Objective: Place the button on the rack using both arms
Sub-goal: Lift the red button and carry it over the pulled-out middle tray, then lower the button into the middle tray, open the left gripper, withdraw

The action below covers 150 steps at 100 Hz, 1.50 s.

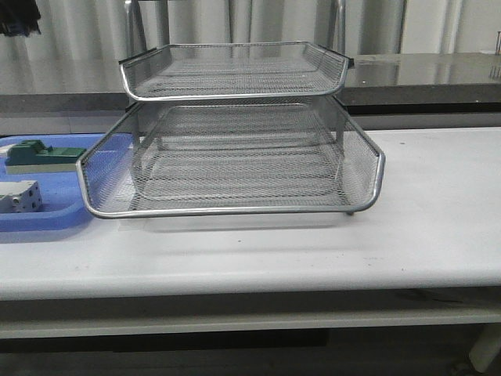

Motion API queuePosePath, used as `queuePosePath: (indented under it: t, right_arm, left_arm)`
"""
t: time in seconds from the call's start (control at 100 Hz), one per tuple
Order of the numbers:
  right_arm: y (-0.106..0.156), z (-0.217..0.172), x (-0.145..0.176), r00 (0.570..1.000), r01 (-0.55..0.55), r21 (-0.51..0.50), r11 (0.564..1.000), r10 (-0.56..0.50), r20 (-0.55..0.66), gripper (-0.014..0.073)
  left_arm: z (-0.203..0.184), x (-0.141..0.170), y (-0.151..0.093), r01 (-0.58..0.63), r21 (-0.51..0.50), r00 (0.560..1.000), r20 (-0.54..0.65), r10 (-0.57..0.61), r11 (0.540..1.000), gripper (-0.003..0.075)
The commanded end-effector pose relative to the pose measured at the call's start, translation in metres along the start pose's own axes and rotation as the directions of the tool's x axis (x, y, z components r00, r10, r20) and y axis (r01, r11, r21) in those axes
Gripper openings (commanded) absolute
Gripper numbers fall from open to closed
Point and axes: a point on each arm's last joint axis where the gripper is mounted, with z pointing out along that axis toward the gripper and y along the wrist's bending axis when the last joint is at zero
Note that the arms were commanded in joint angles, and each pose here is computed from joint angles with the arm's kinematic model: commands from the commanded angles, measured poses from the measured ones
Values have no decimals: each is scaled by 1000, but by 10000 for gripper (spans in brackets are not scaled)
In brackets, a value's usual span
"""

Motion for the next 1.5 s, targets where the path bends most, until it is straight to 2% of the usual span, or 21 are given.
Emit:
queuePosePath:
  t: [0.0, 0.22, 0.37, 0.52, 0.68, 0.78, 0.95, 1.07, 1.21, 1.49]
  right_arm:
    - [-1, -8, -12, 996, 5, 11, 1000, -6, 91, -71]
    - [-1, -8, -12, 996, 5, 11, 1000, -6, 91, -71]
    - [-1, -8, -12, 996, 5, 11, 1000, -6, 91, -71]
    - [-1, -8, -12, 996, 5, 11, 1000, -6, 91, -71]
    - [-1, -8, -12, 996, 5, 11, 1000, -6, 91, -71]
    - [-1, -8, -12, 996, 5, 11, 1000, -6, 91, -71]
    - [-1, -8, -12, 996, 5, 11, 1000, -6, 91, -71]
    - [-1, -8, -12, 996, 5, 11, 1000, -6, 91, -71]
    - [-1, -8, -12, 996, 5, 11, 1000, -6, 91, -71]
    - [-1, -8, -12, 996, 5, 11, 1000, -6, 91, -71]
  left_arm:
    - [-60, -4, -16, 21, 6, 992, 124, -21, 1000, -20]
    - [-102, -8, -57, -29, 57, 977, 211, 17, 998, -20]
    - [-109, -18, -91, -104, 120, 967, 246, 72, 987, -20]
    - [-101, -33, -131, -203, 199, 955, 256, 149, 959, -20]
    - [-89, -46, -178, -312, 282, 935, 263, 240, 907, -20]
    - [-74, -55, -205, -379, 330, 917, 258, 304, 865, -20]
    - [-41, -65, -239, -427, 399, 904, 222, 366, 812, -20]
    - [-13, -69, -251, -433, 424, 901, 187, 391, 796, -20]
    - [14, -72, -254, -428, 411, 903, 161, 398, 805, -20]
    - [35, -75, -253, -435, 367, 900, 152, 409, 822, -15]
